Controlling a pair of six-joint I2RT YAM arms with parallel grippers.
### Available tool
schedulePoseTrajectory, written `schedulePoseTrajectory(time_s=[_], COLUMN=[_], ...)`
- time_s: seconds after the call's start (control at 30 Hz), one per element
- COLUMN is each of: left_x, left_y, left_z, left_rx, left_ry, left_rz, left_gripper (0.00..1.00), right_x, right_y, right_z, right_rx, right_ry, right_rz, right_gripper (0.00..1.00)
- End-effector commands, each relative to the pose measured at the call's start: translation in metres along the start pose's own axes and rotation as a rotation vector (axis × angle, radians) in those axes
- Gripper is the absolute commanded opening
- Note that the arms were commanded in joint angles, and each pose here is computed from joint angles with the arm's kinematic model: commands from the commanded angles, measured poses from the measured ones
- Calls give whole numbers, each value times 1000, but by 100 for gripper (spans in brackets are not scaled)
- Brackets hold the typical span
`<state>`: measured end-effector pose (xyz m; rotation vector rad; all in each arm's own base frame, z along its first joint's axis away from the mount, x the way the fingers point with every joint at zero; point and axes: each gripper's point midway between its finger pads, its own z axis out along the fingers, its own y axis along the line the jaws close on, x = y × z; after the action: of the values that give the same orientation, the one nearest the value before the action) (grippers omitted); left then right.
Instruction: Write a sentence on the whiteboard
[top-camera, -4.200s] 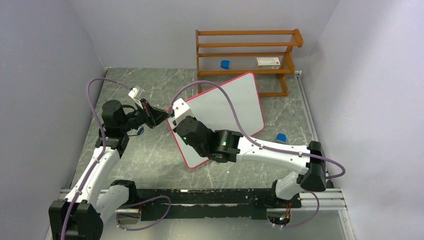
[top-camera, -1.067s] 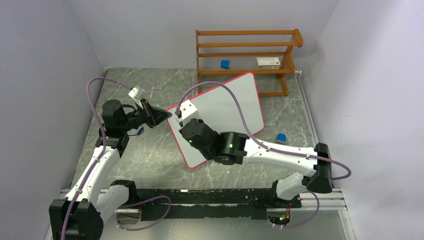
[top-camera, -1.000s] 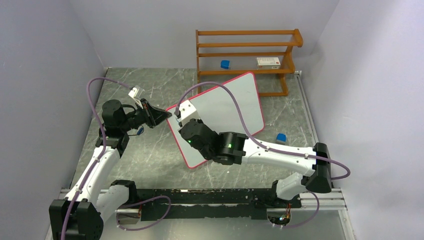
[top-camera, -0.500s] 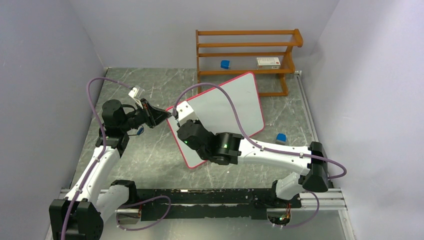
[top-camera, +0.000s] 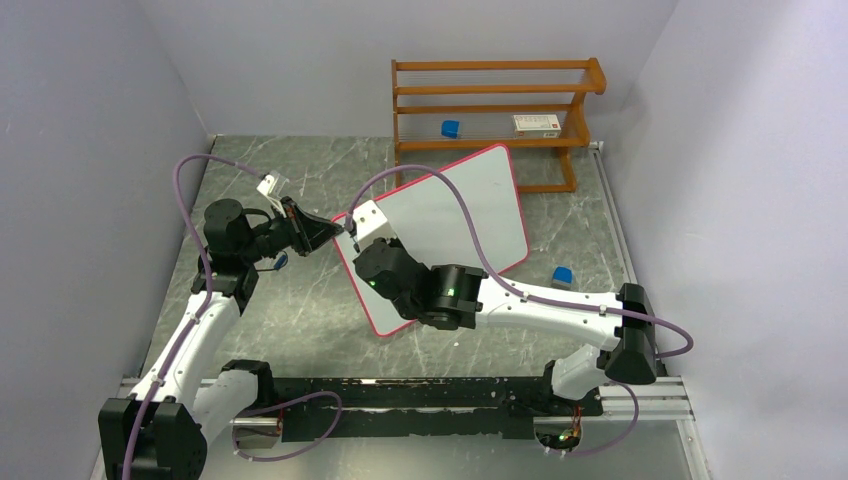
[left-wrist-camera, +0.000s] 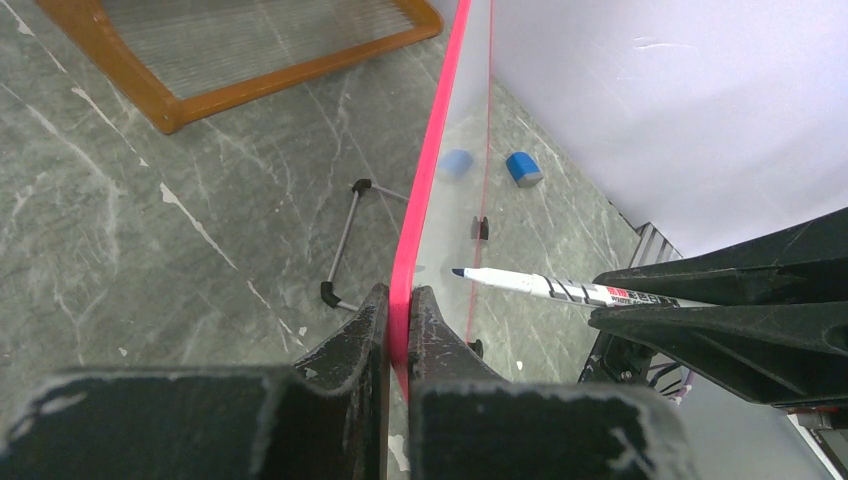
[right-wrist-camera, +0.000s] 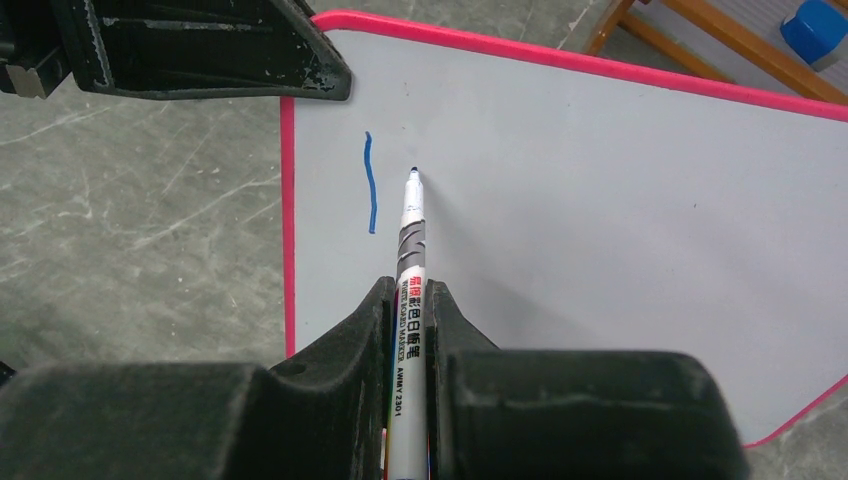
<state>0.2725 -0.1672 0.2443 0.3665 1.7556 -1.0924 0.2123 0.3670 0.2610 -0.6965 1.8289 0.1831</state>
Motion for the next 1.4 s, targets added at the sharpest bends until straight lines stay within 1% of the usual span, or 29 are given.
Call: schedulePoseTrajectory(time_s=[0.0, 0.47, 1.13, 1.37], left_x=[4, 4, 3, 4], left_y=[7, 6, 5, 6], left_z=[1, 1, 1, 1], left_rx=[-16, -10, -10, -11], left_ry=[16, 16, 14, 15], left_rz=[20, 21, 22, 19], left_gripper=[5, 5, 5, 5], right_x=[-14, -7, 16, 18], right_y=[-4, -3, 12, 15], right_z=[2, 8, 8, 7], right_rx=[31, 38, -37, -54], right_ry=[-42, -15, 82, 92], right_rz=[29, 11, -15, -16], right_gripper=[0, 0, 0, 0])
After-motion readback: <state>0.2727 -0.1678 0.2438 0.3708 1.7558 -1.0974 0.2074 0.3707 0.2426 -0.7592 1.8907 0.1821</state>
